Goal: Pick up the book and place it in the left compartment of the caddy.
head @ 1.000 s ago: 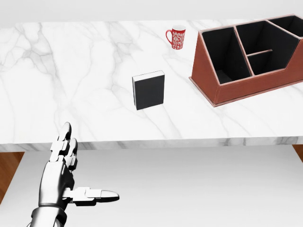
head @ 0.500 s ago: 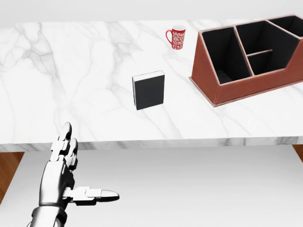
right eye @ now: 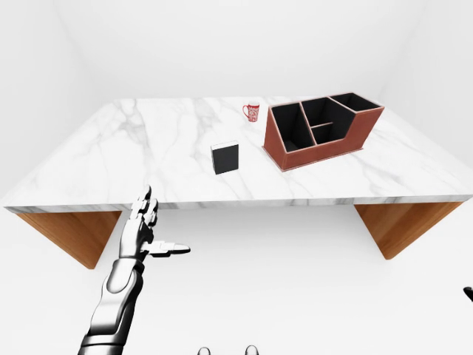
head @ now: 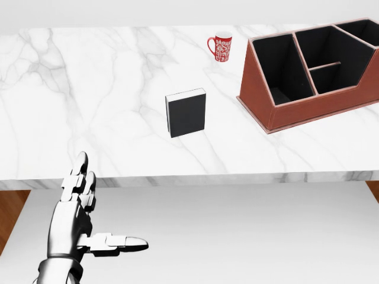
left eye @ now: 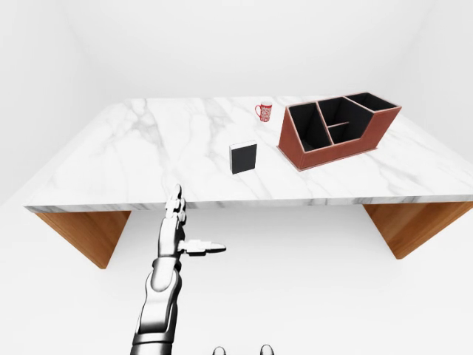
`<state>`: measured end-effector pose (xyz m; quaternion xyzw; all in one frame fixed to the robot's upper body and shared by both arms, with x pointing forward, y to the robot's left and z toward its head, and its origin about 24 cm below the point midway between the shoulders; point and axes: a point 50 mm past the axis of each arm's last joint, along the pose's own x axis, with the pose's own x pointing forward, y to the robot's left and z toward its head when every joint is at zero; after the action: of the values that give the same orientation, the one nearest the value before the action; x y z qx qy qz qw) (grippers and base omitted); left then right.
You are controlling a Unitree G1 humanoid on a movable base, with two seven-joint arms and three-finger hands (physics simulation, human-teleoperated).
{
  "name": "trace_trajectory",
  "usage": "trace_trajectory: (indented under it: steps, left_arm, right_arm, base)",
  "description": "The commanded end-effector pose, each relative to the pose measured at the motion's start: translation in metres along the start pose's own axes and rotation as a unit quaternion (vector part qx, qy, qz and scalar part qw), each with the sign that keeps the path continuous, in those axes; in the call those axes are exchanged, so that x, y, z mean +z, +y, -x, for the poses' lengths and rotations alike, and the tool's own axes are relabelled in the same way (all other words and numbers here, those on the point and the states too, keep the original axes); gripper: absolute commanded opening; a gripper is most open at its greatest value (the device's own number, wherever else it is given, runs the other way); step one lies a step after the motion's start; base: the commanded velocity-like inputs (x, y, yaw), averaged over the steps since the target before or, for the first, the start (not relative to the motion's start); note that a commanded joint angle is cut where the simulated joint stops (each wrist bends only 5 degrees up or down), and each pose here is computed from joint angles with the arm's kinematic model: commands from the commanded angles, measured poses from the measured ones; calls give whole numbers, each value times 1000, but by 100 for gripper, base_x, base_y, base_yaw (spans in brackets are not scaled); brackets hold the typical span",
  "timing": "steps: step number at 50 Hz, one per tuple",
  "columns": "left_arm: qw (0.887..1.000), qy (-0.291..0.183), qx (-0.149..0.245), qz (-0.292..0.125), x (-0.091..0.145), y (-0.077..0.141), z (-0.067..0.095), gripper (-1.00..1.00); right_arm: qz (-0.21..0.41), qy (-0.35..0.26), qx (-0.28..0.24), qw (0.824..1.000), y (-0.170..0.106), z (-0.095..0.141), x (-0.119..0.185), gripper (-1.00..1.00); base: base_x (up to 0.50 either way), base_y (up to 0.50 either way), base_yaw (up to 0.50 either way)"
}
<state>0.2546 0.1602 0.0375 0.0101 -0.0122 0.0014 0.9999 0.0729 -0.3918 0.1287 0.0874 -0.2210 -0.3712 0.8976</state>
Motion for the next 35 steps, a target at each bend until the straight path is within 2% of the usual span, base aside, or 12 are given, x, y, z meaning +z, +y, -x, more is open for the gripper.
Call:
trace_trajectory:
  steps: [1,25,35]
  left_arm:
    - [1000,-4,-3,1,1,0,0,100]
    - [1000,1,-4,-1,-2,-1,0,100]
    - [1000,6,-2,-4,-5,0,-1,100]
  right_arm:
    - [-15,-6,-5,1000,-4,1,4,100]
    - [-28,-15,17,999,-2,4,8,100]
    - [-29,-14,21,999,-1,3,7,100]
  base:
    - [0,0,0]
    - [0,0,0]
    - [0,0,22]
